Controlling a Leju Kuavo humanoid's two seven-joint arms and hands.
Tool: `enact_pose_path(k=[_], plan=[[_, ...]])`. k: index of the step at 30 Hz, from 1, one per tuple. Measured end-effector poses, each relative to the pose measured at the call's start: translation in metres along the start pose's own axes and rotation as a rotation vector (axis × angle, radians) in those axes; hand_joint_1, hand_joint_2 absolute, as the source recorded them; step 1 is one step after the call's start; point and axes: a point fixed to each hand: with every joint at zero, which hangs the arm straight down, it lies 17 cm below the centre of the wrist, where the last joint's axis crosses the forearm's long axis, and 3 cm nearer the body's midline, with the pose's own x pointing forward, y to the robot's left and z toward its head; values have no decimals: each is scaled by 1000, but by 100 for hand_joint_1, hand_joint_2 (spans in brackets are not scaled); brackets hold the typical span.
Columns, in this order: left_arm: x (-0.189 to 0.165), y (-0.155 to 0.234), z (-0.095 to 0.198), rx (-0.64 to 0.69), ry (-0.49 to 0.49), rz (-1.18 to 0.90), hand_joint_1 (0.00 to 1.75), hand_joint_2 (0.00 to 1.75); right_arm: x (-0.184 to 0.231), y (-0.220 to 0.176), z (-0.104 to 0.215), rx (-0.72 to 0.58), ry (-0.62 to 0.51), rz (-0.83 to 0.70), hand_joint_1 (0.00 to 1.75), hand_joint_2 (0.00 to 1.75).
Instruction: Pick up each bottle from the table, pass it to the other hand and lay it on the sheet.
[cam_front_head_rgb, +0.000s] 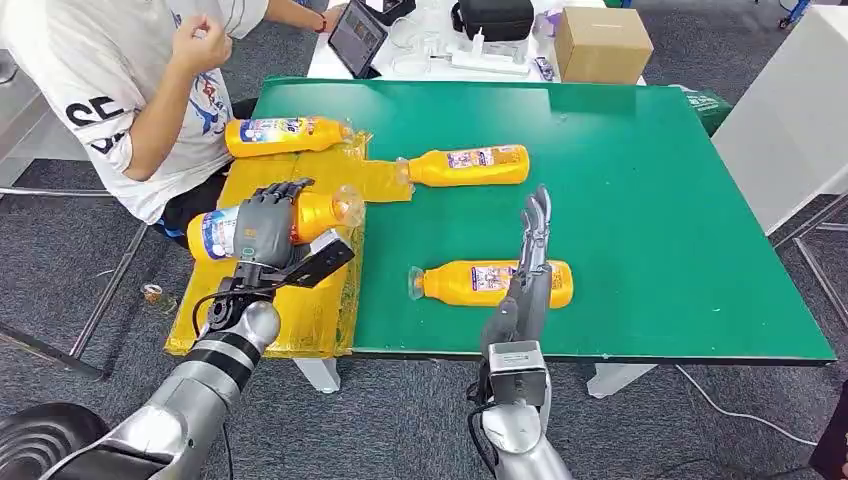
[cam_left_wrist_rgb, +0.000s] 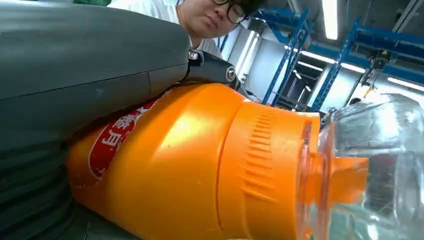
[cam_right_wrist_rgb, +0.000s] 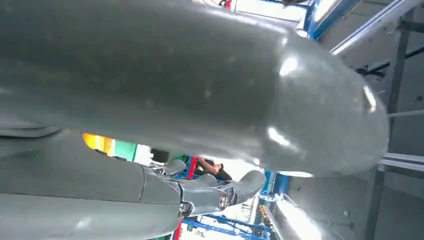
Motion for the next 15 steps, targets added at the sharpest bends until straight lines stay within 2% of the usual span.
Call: enact_pose_path(k=[3,8,12,15], plan=[[-2,-10,1,-49,-5,-44,175,175,1,-2,-1,-5,-1,-4,0,0],[-13,-64,24,-313,-91,-257,175,175,-1,0,0,9,13,-45,0,0],[-34,-78,39,-400,-65,-230,175,175,-1,2,1,23,14,-58,0,0],[-45,-83,47,-440,-12,-121,175,175,-2,4,2,36,20,-71,0,0]])
